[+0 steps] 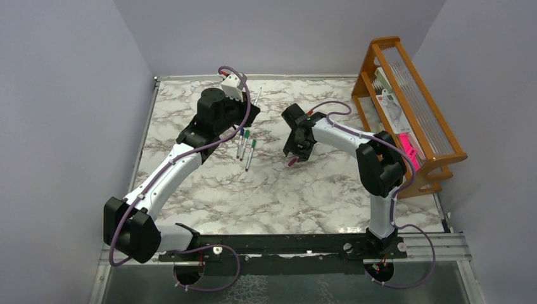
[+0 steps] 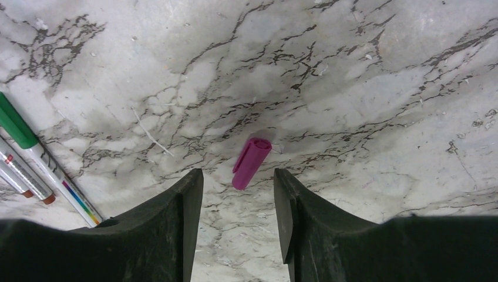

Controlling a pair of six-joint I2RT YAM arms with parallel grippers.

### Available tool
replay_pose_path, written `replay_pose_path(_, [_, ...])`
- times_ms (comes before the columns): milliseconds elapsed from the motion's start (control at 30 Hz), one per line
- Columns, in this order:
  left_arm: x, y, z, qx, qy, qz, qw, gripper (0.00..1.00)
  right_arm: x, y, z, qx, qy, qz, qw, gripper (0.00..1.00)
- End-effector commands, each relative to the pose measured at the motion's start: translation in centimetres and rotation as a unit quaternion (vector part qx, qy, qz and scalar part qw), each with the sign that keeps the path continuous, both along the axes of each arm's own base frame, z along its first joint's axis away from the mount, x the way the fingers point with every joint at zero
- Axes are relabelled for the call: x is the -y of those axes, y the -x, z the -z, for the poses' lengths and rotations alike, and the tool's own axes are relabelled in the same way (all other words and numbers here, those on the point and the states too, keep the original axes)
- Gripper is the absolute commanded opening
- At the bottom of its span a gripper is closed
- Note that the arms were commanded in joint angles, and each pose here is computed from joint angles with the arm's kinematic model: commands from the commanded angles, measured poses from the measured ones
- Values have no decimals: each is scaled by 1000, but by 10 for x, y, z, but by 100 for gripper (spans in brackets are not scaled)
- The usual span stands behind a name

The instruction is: Insert the pens into the pen caps

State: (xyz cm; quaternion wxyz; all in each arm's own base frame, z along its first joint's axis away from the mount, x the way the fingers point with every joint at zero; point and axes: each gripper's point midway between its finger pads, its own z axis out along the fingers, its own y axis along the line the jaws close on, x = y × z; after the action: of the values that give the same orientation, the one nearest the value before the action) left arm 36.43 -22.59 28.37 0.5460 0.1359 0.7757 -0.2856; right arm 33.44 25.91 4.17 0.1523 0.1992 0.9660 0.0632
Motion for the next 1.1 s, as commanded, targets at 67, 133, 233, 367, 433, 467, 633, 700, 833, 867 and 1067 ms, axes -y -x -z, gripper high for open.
replay_pose_path(67, [-4,4,-2,7,-14,-8,1000,0,2,4,9,-8,8,13,1000,45])
replay_pose_path(133, [-4,4,-2,7,-15,-7,1000,0,0,3,12,-10,8,10,1000,44])
replay_pose_path(233, [-2,4,-2,8,-13,-4,1000,0,-3,2,17,-17,6,7,1000,42])
replay_pose_path(367, [-3,5,-3,9,-14,-6,1000,0,-2,6,25,-31,13,6,999,36])
replay_pose_path(433, [-5,6,-1,9,-15,-8,1000,0,-1,8,29,-36,17,6,999,35])
replay_pose_path(467, [-6,6,-1,9,-16,-10,1000,0,0,9,30,-37,17,6,999,33])
replay_pose_path(633, [-5,8,0,8,-12,-5,1000,0,-3,8,23,-35,11,-2,999,2])
replay_pose_path(700, [0,10,1,1,-1,6,1000,0,-8,1,9,-11,-3,-14,1000,1])
replay_pose_path(833, [24,19,-3,-26,49,64,996,0,-14,-17,-52,91,-48,-44,994,1])
replay_pose_path(867, [34,23,-4,-36,69,89,993,0,-12,-22,-69,123,-53,-51,990,1])
replay_pose_path(1067, [63,31,-27,-67,196,142,968,0,-7,-42,-196,325,-192,-115,919,1])
